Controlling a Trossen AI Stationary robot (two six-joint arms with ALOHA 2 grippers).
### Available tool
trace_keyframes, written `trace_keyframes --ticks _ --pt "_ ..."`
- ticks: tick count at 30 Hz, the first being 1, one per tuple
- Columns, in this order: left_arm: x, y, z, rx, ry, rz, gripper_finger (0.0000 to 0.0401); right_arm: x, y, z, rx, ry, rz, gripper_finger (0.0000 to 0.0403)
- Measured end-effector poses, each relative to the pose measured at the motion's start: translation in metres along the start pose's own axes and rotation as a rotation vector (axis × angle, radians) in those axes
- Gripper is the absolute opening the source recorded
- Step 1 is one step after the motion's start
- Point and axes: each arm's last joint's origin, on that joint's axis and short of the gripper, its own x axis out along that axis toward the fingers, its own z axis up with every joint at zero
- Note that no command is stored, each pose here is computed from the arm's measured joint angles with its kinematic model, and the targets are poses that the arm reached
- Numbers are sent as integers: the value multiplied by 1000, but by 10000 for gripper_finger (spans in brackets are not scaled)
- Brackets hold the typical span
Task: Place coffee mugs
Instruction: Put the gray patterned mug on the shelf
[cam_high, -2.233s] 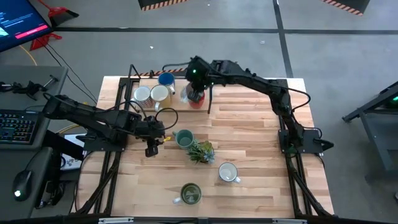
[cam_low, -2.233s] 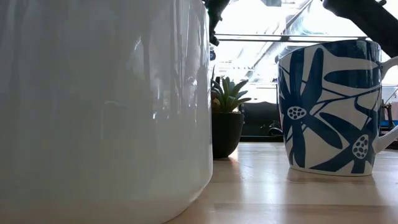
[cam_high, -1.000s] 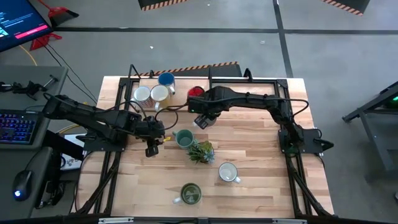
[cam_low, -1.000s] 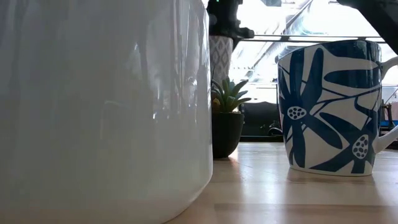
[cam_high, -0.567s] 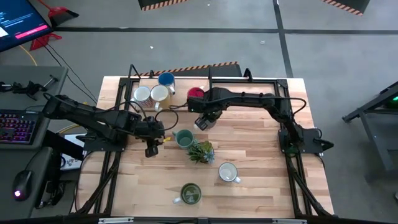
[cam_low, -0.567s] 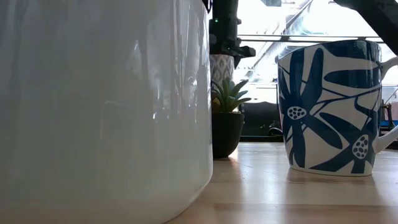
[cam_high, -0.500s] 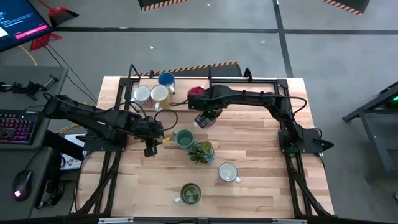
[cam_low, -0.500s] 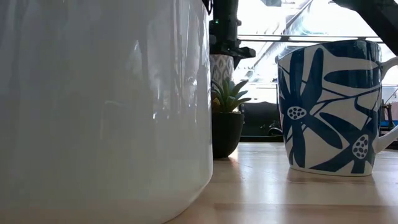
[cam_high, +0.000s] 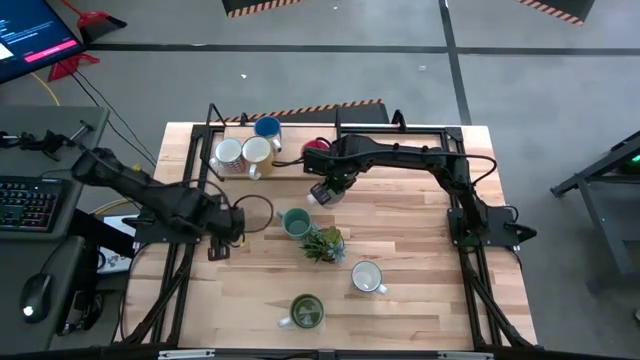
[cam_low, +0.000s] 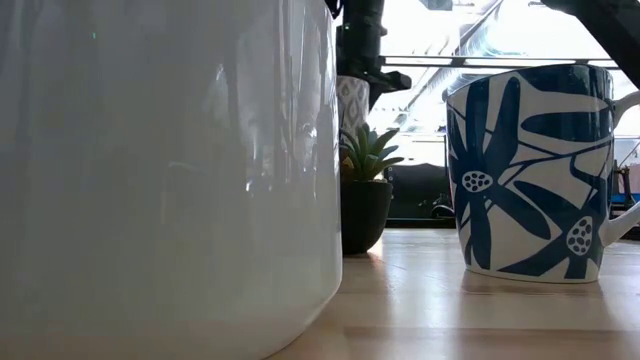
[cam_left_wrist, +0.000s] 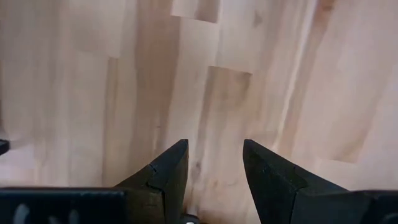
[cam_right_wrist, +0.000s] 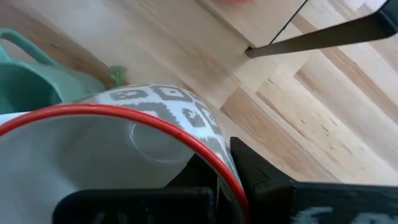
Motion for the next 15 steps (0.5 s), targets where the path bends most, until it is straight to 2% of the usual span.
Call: trace_keyframes --ticks 15 --pt "-3 -20 -11 2 -59 21 145 -3 20 -17 38 -68 -44 0"
